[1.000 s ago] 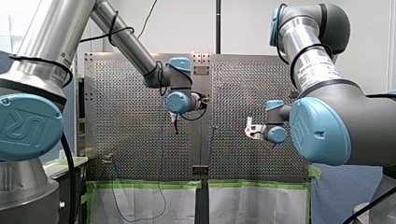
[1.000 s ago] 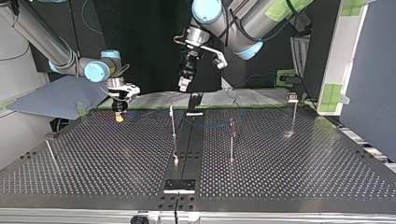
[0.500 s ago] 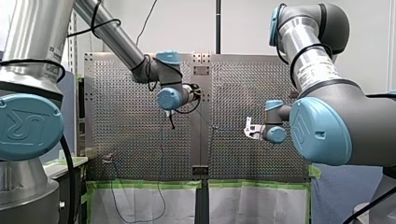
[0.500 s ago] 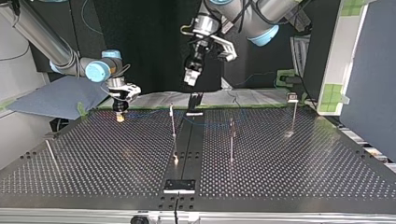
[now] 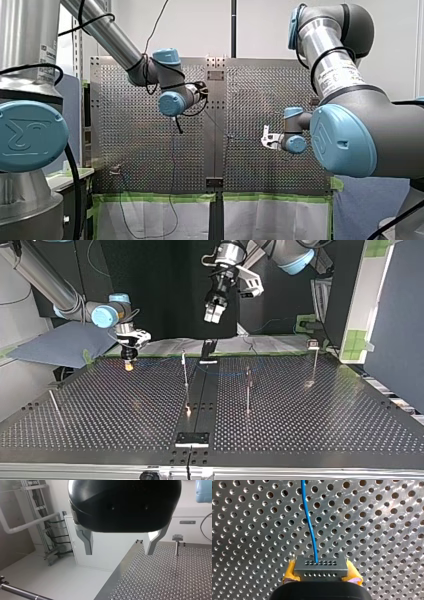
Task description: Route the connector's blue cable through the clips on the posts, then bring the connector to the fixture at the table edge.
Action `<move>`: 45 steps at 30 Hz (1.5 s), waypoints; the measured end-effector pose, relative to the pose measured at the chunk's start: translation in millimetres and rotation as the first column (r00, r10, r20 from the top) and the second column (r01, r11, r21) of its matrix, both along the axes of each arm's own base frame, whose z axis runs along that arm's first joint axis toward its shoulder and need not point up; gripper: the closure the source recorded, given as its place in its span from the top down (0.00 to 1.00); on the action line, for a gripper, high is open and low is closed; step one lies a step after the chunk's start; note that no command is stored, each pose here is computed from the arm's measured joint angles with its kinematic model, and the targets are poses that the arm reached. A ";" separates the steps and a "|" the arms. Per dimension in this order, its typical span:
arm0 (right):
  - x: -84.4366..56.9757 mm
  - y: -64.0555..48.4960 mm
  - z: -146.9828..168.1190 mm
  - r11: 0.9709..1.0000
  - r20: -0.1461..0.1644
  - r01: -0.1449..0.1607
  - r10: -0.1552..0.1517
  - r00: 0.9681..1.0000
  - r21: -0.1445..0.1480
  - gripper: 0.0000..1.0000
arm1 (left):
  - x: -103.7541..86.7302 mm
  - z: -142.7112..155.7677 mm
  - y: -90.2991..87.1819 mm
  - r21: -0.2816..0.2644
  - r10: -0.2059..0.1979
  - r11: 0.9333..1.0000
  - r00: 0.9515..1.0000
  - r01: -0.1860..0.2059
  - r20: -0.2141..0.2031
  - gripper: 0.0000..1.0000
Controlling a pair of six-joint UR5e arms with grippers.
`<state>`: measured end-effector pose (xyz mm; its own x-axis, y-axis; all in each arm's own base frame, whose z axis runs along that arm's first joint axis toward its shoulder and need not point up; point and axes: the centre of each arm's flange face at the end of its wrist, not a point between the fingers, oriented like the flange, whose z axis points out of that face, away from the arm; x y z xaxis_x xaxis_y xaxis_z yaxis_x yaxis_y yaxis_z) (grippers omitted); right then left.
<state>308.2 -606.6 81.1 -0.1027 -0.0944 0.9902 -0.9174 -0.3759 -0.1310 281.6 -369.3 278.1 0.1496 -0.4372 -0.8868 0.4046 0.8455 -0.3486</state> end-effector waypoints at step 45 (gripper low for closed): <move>12.1 6.4 0.0 1.000 -0.002 -0.015 0.015 1.000 0.007 0.00 | -84.7 -135.7 85.0 0.206 0.135 0.974 0.975 -0.097 -0.177 1.00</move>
